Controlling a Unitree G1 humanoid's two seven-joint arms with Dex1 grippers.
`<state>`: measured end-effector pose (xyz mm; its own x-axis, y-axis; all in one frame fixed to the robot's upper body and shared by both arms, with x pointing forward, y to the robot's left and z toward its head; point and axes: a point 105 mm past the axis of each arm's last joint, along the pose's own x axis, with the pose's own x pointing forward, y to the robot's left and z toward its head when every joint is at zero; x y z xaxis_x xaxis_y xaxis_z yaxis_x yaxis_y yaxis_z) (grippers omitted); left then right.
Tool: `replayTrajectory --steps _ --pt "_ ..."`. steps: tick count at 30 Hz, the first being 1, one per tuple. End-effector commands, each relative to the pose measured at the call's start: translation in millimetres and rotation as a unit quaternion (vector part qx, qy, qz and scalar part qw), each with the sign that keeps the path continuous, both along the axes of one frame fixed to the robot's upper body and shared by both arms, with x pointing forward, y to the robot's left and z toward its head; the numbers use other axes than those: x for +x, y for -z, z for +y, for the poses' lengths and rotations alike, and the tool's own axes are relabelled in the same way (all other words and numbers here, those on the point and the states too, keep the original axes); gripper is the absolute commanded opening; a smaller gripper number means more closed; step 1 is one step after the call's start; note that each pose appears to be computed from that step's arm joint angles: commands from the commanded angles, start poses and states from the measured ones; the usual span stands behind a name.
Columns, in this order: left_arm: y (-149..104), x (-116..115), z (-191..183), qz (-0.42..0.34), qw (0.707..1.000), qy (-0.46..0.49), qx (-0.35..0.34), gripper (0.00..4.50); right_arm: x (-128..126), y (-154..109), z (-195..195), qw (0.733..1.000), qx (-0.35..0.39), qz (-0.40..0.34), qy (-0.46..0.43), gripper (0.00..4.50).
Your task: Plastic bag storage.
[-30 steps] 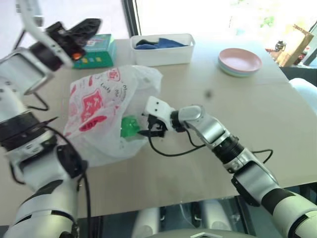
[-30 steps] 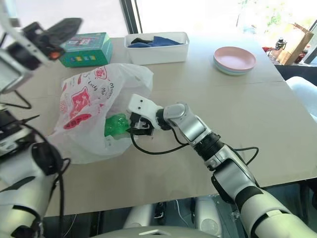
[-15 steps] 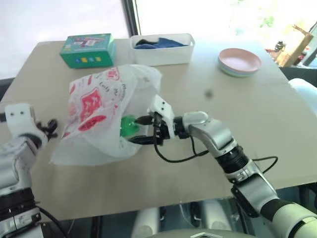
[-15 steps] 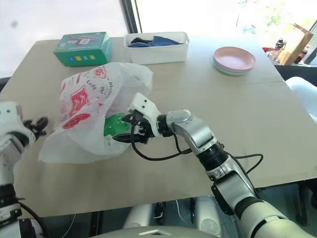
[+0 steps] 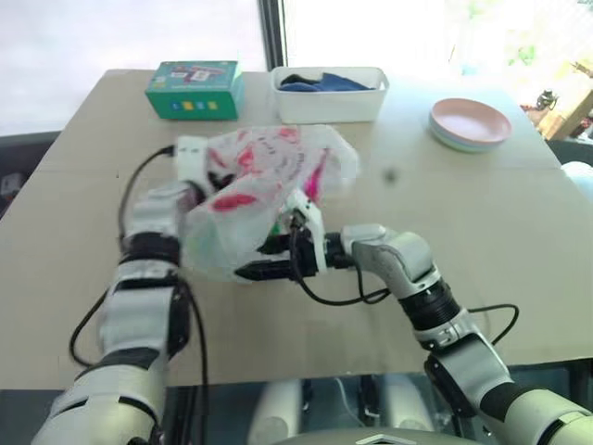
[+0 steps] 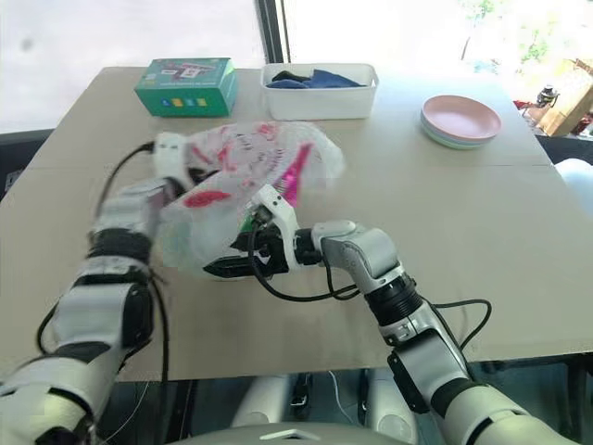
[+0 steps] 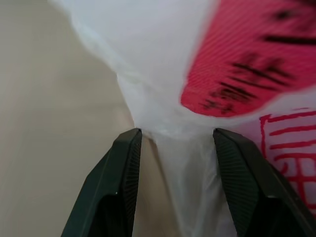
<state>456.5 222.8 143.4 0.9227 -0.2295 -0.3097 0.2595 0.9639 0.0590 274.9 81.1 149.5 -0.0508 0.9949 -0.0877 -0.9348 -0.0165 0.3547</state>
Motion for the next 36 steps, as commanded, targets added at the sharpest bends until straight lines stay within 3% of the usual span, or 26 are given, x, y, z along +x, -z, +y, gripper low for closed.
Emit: replayTrajectory --steps 1,4,8,10,11,13,16,18,23,25,31,34,36 --pt "-11.0 11.8 -44.5 -0.024 0.997 0.071 0.016 2.4 -2.7 -13.7 1.1 0.999 0.027 -0.027 0.005 3.61" --pt "-31.4 17.7 -70.7 -0.053 0.993 0.102 0.003 2.4 10.3 -15.2 -4.8 0.994 0.018 -0.082 0.066 3.61" --pt "-73.7 20.1 -63.9 -0.147 0.983 0.108 -0.014 2.4 35.2 -25.2 -39.0 0.97 -0.011 -0.173 0.169 3.61" --pt "-85.4 13.7 -58.6 -0.15 0.977 0.146 -0.052 2.6 38.0 -37.6 -63.7 0.96 -0.006 -0.188 0.209 4.48" --pt "-96.4 9.3 -53.5 -0.161 0.97 0.162 -0.084 3.02 36.6 -44.2 -79.4 0.952 -0.01 -0.202 0.228 4.5" --pt "-121.8 -7.9 -42.1 -0.195 0.949 0.212 -0.127 3.25 21.7 -56.4 -112.2 0.942 -0.024 -0.224 0.25 4.5" --pt "-147.5 -51.5 -40.7 -0.216 0.922 0.276 -0.165 4.43 3.0 -70.0 -140.1 0.932 -0.039 -0.236 0.274 4.5" --pt "-152.7 -83.5 -46.5 -0.213 0.91 0.309 -0.174 4.48 8.6 -75.9 -157.4 0.915 -0.055 -0.238 0.323 4.5" --pt "-140.6 -155.8 -59.8 -0.155 0.898 0.364 -0.193 4.48 42.6 -70.9 -212.9 0.843 -0.122 -0.198 0.485 4.5" --pt "-128.5 -181.6 -69.6 -0.117 0.892 0.394 -0.189 4.48 53.0 -62.6 -221.7 0.831 -0.131 -0.166 0.515 4.5" --pt "-84.2 -238.7 -78.0 -0.006 0.886 0.44 -0.144 4.48 77.3 -40.4 -212.0 0.837 -0.117 -0.081 0.528 4.5" --pt "-61.7 -245.2 -75.8 0.025 0.896 0.431 -0.102 4.48 82.7 -35.1 -197.8 0.853 -0.093 -0.043 0.511 4.5" --pt "-43.9 -233.7 -68.4 0.027 0.918 0.394 -0.043 4.48 83.7 -36.8 -186.0 0.87 -0.056 -0.013 0.49 4.5"
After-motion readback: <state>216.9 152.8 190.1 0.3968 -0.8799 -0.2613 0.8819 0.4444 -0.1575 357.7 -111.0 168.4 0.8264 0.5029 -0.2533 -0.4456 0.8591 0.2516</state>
